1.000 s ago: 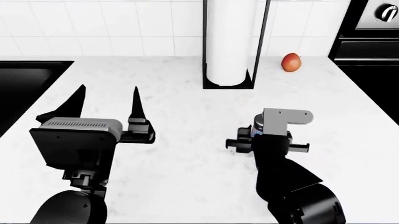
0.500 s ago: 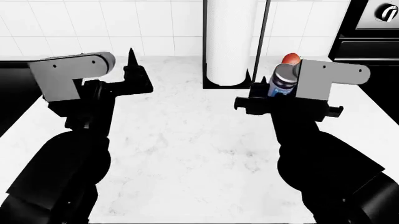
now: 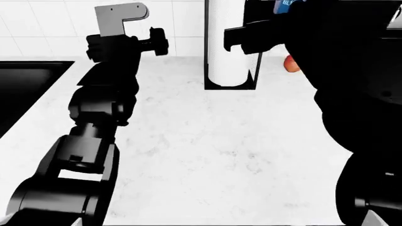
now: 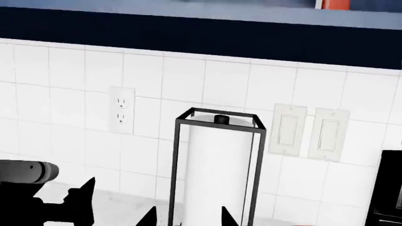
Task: Pick the jam and canned food from the counter and place them in the cabinets closest to them.
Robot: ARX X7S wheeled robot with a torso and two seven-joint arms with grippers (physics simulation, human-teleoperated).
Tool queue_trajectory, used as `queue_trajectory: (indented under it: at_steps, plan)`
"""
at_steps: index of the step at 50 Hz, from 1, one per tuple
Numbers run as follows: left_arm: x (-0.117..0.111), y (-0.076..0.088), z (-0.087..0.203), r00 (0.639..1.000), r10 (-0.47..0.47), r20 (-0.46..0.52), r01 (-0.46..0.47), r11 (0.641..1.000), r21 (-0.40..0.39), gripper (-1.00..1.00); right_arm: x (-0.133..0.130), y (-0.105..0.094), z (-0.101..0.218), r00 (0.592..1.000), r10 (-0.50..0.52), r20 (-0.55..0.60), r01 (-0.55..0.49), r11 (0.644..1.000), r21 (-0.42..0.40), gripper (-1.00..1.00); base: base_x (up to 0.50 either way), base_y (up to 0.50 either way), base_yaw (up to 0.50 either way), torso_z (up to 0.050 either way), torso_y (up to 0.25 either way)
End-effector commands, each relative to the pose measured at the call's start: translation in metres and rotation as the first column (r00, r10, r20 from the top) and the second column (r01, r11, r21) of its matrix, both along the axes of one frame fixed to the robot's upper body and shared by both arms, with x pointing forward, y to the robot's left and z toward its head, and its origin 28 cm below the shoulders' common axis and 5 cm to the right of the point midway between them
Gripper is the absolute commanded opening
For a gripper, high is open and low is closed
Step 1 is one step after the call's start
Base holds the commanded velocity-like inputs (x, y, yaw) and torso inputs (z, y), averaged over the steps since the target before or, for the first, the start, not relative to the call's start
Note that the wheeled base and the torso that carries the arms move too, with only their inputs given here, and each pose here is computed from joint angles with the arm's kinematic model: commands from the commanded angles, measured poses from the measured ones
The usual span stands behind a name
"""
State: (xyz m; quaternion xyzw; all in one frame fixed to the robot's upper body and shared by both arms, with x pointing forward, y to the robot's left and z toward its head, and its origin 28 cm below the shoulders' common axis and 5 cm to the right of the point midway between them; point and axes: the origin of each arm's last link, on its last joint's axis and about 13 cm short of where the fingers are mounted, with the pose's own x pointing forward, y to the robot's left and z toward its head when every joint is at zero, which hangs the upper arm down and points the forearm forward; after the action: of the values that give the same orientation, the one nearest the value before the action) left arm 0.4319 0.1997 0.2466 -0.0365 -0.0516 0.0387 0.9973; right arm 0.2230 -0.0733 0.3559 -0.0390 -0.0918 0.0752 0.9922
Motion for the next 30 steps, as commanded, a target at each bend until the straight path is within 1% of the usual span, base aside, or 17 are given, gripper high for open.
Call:
queue_trajectory:
  at_steps: [1,6,13,17,18,19,20,21,24,26,28,30]
  plan:
    - [0.007,0.002,-0.017,0.996,-0.001,-0.085,0.006,0.998,0.056,1.00,-0.023,-0.006,0.046,0.995,0.016,0.096,-0.010,0.998,-0.070,-1.00,0.00,0.00,0.00,0.000,0.000]
    - [0.007,0.002,-0.022,0.997,-0.013,-0.078,0.017,0.999,0.044,1.00,-0.023,-0.009,0.056,0.987,0.022,0.159,-0.020,1.000,-0.018,-1.00,0.00,0.00,0.00,0.000,0.000]
    - [0.005,0.005,-0.037,0.995,-0.022,-0.096,0.024,0.999,0.022,1.00,-0.019,-0.009,0.050,0.987,0.028,0.158,-0.026,1.000,-0.013,-1.00,0.00,0.00,0.00,0.000,0.001]
    - [0.003,0.006,-0.053,0.993,-0.030,-0.114,0.034,0.999,0.030,1.00,-0.017,-0.011,0.047,0.987,0.021,0.156,-0.020,1.000,-0.010,-1.00,0.47,0.00,0.00,0.000,0.000]
    - [0.001,0.006,-0.058,0.989,-0.050,-0.140,0.052,0.999,0.011,1.00,-0.017,-0.012,0.046,0.988,0.021,0.155,-0.020,1.000,-0.008,-1.00,0.50,0.00,0.00,0.000,0.000]
    - [0.001,0.008,-0.058,0.990,-0.045,-0.135,0.043,0.999,-0.017,1.00,-0.017,-0.012,0.046,0.988,0.022,0.153,-0.020,1.000,-0.010,-1.00,0.50,0.00,0.00,0.000,0.000]
    - [0.002,0.008,-0.057,0.990,-0.045,-0.131,0.042,0.999,-0.019,1.00,-0.017,-0.012,0.046,0.988,0.022,0.152,-0.020,1.000,-0.014,-1.00,0.50,0.00,0.00,0.000,0.000]
    - [0.002,0.007,-0.055,0.992,-0.034,-0.125,0.034,0.999,-0.001,1.00,-0.017,-0.012,0.046,0.988,0.022,0.151,-0.019,1.000,-0.016,-1.00,0.50,0.00,0.00,0.000,0.000]
    - [0.004,0.006,-0.047,0.993,-0.020,-0.118,0.021,1.000,0.010,1.00,-0.018,-0.013,0.047,0.988,0.019,0.152,-0.017,1.000,-0.015,-1.00,0.50,0.00,0.00,0.000,0.000]
    - [0.004,0.005,-0.044,0.994,-0.009,-0.113,0.013,0.999,0.035,1.00,-0.018,-0.013,0.048,0.988,0.019,0.156,-0.017,1.000,-0.018,-1.00,0.50,0.00,0.00,0.000,0.000]
    - [0.004,0.004,-0.042,0.994,-0.011,-0.110,0.016,0.999,0.045,1.00,-0.019,-0.013,0.048,0.987,0.021,0.160,-0.018,1.000,-0.019,-1.00,0.50,0.00,0.00,0.000,0.000]
    - [0.005,0.004,-0.040,0.994,-0.016,-0.112,0.020,0.999,0.037,1.00,-0.020,-0.014,0.048,0.987,0.020,0.161,-0.017,1.000,-0.015,-1.00,0.50,0.00,0.00,0.000,0.005]
